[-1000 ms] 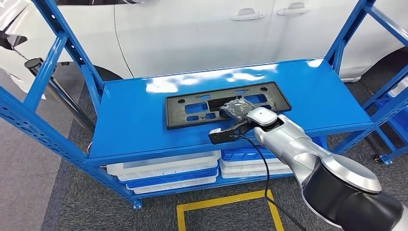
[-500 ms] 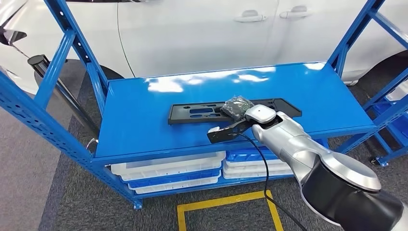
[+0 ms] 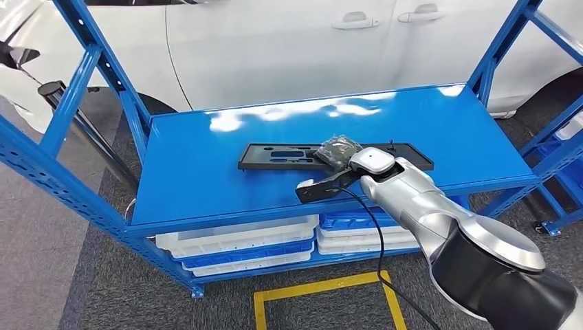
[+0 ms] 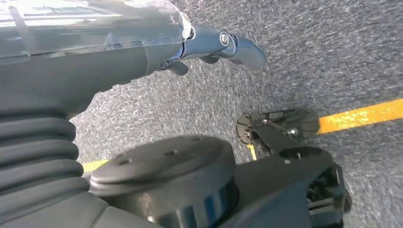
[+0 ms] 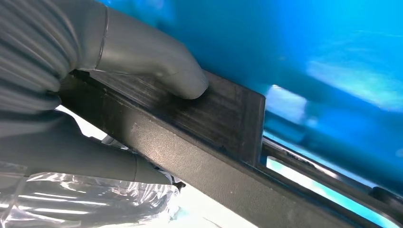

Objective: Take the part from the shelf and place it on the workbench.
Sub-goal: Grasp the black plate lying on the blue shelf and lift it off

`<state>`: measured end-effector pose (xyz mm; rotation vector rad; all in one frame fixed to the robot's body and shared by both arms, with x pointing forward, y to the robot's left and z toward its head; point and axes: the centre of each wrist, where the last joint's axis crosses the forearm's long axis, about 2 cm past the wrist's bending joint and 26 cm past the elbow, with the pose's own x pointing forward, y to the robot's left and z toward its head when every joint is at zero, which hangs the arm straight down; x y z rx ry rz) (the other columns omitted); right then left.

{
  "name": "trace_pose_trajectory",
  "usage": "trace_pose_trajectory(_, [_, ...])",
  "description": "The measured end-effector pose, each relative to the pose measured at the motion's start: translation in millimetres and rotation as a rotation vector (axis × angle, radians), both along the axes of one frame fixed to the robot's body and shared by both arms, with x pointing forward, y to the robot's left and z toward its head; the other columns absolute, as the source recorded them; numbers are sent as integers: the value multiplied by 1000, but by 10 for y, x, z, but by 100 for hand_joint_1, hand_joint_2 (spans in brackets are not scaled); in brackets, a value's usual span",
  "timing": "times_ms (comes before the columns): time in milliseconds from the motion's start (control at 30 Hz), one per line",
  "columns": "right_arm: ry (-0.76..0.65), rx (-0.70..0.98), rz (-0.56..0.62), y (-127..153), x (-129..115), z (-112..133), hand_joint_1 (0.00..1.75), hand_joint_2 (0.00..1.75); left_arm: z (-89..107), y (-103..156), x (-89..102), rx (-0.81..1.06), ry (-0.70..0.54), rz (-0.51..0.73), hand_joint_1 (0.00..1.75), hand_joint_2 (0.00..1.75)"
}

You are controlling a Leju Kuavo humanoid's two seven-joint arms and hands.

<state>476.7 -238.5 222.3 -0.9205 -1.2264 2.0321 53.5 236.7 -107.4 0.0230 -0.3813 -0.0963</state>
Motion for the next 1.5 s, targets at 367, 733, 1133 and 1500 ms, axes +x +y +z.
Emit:
trace_pose_trajectory(367, [-25,216,51,-25,123,440,175,175,-3,10,-20,16,15,16,0,0])
trace_pose_trajectory(733, [-197,439,147,-24,105,2376,175,175,-13,43,-71,21,16,26,0,0])
trace_pose_trajectory(1133, [-1,1307,647,101,-552,3356,175,175,0,73,42,40,1,49,0,0])
trace_pose_trajectory(1500, [263,1675,981,211,-873,1951,175,175,1,65,41,51,1,75,0,0])
